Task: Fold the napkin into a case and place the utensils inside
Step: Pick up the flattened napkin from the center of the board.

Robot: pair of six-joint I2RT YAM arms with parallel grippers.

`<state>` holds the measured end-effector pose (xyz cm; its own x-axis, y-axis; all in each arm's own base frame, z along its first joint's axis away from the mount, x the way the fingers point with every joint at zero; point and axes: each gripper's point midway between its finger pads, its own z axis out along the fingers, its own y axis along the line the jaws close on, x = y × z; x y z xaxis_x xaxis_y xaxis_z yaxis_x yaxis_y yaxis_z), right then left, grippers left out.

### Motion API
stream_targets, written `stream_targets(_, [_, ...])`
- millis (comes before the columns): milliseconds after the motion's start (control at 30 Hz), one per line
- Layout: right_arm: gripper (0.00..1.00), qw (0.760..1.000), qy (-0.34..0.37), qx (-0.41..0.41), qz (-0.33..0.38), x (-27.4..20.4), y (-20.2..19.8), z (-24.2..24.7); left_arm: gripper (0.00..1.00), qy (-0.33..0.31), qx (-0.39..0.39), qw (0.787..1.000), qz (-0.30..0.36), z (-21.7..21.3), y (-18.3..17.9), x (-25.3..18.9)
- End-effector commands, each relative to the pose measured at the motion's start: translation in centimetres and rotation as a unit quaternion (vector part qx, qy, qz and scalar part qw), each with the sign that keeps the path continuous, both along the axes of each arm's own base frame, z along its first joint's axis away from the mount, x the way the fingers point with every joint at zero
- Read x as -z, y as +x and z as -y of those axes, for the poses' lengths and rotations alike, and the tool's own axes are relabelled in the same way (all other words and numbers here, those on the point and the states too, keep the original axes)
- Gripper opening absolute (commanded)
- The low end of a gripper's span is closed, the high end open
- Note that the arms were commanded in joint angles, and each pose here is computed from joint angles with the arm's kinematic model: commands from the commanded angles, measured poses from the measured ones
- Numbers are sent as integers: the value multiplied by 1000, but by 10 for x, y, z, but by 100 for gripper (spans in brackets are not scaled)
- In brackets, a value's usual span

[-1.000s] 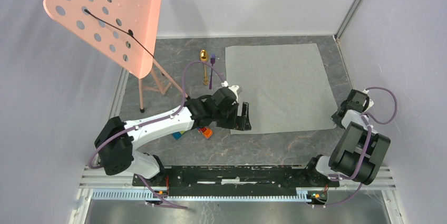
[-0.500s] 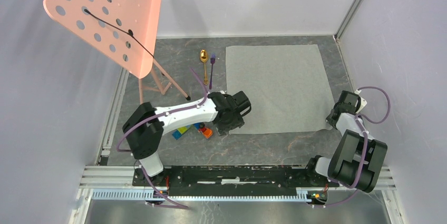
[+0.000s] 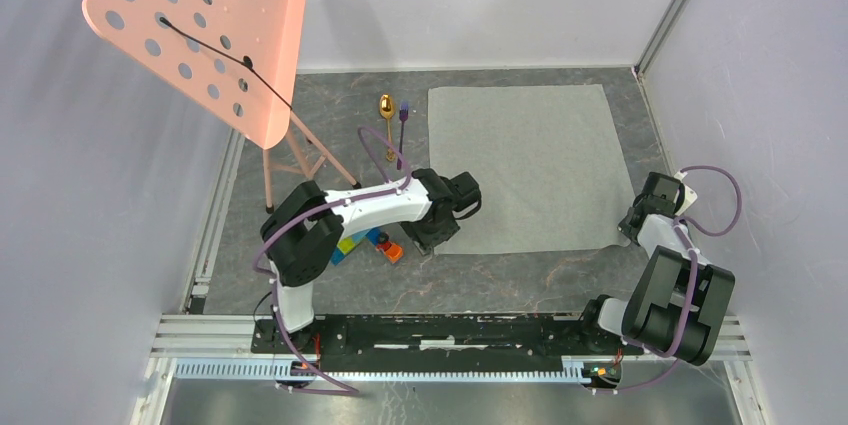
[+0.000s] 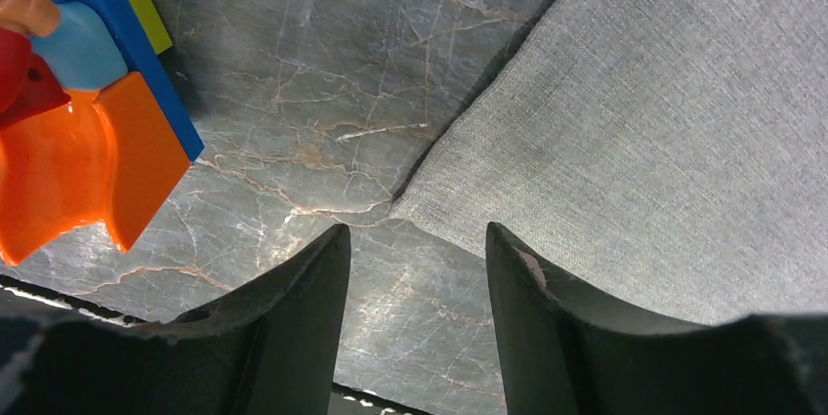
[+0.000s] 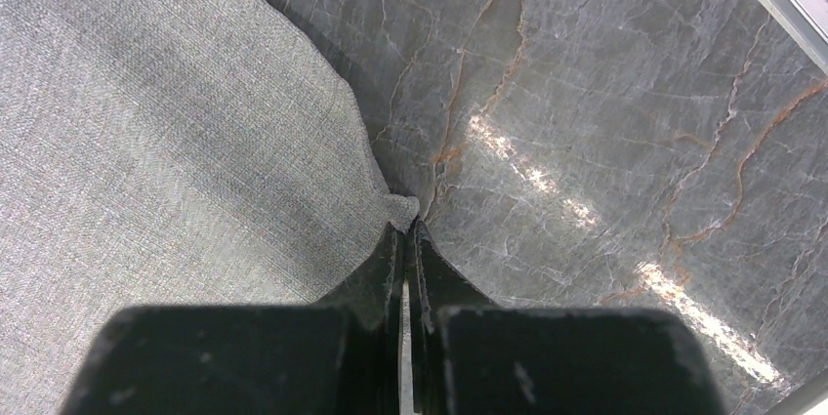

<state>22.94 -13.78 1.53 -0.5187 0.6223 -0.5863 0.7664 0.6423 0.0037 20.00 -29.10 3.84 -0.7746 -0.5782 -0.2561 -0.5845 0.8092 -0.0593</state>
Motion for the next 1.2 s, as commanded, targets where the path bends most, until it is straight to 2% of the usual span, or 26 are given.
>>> stream_targets(0, [0, 1000, 4, 8, -16, 5, -10, -3, 60, 5, -42, 999, 5, 0, 6, 1])
stream_targets(333, [0, 1000, -2, 7, -16, 2, -10, -2, 57, 18, -45, 998, -32, 3, 4, 29])
stream_targets(567, [0, 1000, -6, 2, -14, 1, -10, -3, 46, 26, -65, 996, -55, -6, -2, 57])
stream_targets(667, [0, 1000, -12, -8, -15, -1, -9, -4, 33, 34, -73, 995, -51, -13, -2, 64])
stream_targets(733, [0, 1000, -17, -21, -10, -4, -5, -6, 10, 29, -71, 996, -50, -15, 0, 66])
stream_targets(767, [0, 999, -20, -37, -5, -7, -1, -7, 3, 19, -63, 997, -41, -13, 4, 64])
stream_targets(800, [0, 998, -22, -52, 4, -11, 3, -9, 2, 12, -43, 999, -24, -11, 10, 61])
stream_targets(900, [0, 991, -29, -121, 58, -33, 24, -19, 2, -13, 23, 997, 73, -2, 40, 15])
stream_targets(1000, [0, 976, -23, -174, 132, -75, 49, -33, 2, -37, 95, 980, 168, 6, 64, -49])
stream_targets(1133, [0, 965, -46, -158, 206, -152, 64, -30, 2, -86, 204, 937, 270, 24, 78, -156])
stream_targets(1167, [0, 958, -51, -160, 231, -178, 68, -31, 2, -104, 239, 917, 301, 29, 78, -188])
